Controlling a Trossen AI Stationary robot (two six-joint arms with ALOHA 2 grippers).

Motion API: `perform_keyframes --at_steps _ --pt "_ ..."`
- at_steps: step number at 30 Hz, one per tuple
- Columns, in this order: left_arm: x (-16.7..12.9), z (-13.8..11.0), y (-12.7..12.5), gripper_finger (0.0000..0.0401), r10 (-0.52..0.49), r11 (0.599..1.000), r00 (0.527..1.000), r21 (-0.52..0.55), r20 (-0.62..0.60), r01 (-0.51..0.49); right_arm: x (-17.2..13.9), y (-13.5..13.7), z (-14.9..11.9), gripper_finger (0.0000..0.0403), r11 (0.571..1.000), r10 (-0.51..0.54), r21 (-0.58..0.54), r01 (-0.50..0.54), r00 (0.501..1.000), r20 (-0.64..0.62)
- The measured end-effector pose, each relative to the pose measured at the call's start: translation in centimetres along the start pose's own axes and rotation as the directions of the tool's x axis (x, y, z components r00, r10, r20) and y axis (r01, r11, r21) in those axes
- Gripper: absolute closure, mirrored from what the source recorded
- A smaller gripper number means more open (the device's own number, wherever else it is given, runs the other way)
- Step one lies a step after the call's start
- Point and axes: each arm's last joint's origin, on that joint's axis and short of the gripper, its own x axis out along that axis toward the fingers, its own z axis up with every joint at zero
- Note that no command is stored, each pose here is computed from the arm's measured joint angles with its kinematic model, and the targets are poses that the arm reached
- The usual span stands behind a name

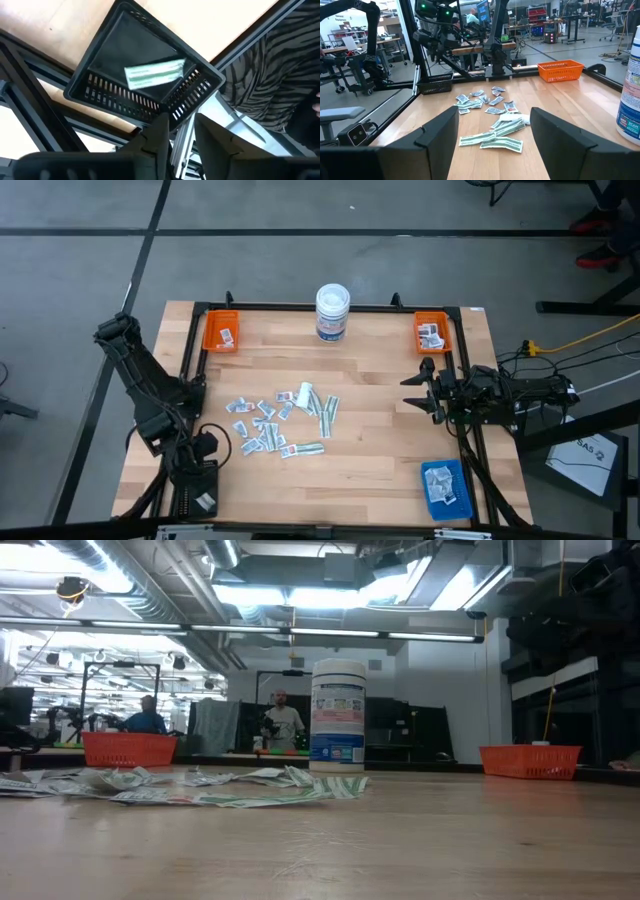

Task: Pick & Place First Aid Supplies
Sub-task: Put the green bandage pack into the black bin

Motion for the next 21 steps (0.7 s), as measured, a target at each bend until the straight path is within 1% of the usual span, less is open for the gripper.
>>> perform_keyframes --at_steps 3,7,15,21 --pt "0.0 0.0 0.0 0.0295 -0.001 1.0 1.0 0.027 0.004 0.001 0.0 0.0 0.0 0.0158 1.0 0.0 0.0 0.0 1.0 0.0" --pt "0.0 0.3 -0.1 0.0286 -0.018 0.998 0.999 0.06 0.035 0.015 0.0 0.0 0.0 0.0158 1.0 0.0 0.0 0.0 1.0 0.0" --pt "-0.2 1.0 -1.0 0.0292 -0.103 0.986 0.991 0.141 0.088 0.09 0.0 0.0 0.0 0.0158 1.0 0.0 0.0 0.0 1.0 0.0" --pt "-0.5 1.8 -1.8 0.0298 -0.178 0.964 0.974 0.223 0.14 0.144 0.0 0.0 0.0 0.0158 1.0 0.0 0.0 0.0 1.0 0.0"
